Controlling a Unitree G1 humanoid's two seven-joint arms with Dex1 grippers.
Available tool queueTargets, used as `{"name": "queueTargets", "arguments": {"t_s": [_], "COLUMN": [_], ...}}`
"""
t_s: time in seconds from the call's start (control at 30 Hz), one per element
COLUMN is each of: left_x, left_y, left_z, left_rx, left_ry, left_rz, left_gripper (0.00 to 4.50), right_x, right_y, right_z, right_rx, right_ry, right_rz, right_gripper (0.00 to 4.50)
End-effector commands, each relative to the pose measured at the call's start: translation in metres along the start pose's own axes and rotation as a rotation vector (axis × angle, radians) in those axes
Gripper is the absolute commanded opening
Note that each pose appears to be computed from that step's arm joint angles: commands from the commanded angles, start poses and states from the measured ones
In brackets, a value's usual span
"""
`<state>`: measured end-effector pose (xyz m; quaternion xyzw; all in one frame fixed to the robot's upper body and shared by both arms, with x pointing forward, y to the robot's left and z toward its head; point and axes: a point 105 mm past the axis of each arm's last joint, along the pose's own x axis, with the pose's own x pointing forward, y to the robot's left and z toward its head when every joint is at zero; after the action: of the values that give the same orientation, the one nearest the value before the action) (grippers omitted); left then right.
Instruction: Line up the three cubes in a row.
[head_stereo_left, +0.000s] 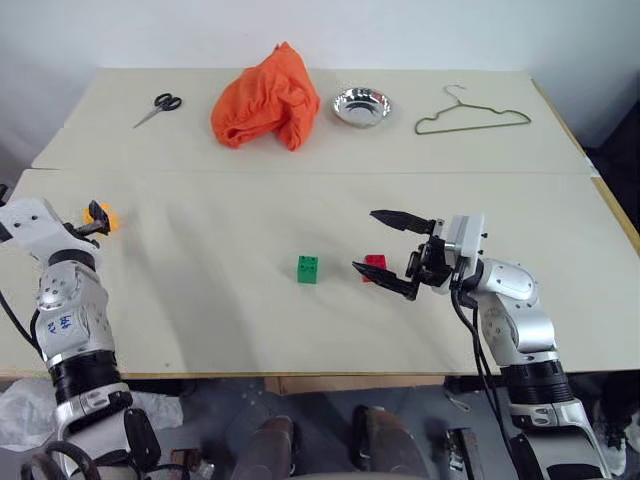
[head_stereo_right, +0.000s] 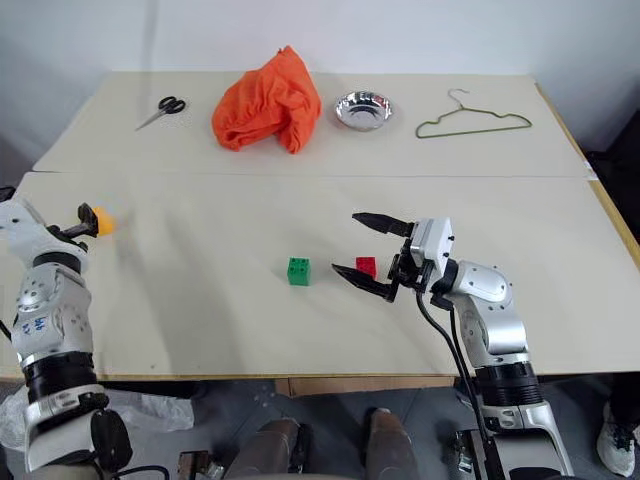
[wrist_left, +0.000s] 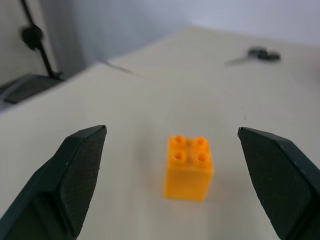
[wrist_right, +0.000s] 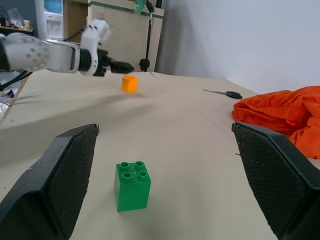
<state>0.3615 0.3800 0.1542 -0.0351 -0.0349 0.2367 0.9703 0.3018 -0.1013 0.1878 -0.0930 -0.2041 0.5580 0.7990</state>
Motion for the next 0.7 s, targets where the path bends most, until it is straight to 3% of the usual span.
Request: {"name": "queueTargets", "arguments": {"t_s": [0.03,0.3,0.4,0.63,0.7], "left_x": [0.012,0.025,0.024,0.023,0.020], "left_y": [0.002,0.002,0.002,0.001,-0.008], "left_z": [0.014,0.001,0.000,0.000,0.005], "left_rx": [0.058,0.066,0.049,0.074,0.059], "left_ry": [-0.039,0.050,0.052,0.027,-0.016], "left_rz": [-0.041,-0.095,-0.122,-0.167,-0.244], "left_gripper": [4.48,4.48,3.90,1.71,1.47], "right_x": [0.000,-0.004,-0.005,-0.009,-0.010], "right_y": [0.004,0.011,0.011,0.010,0.011], "right_z": [0.011,0.010,0.011,0.010,0.009], "right_rx": [-0.033,-0.027,-0.032,-0.046,-0.051], "right_ry": [-0.022,-0.014,-0.015,-0.008,0.000], "right_rz": [-0.002,-0.027,-0.036,-0.064,-0.061], "right_gripper": [4.50,4.50,4.50,4.50,4.50]}}
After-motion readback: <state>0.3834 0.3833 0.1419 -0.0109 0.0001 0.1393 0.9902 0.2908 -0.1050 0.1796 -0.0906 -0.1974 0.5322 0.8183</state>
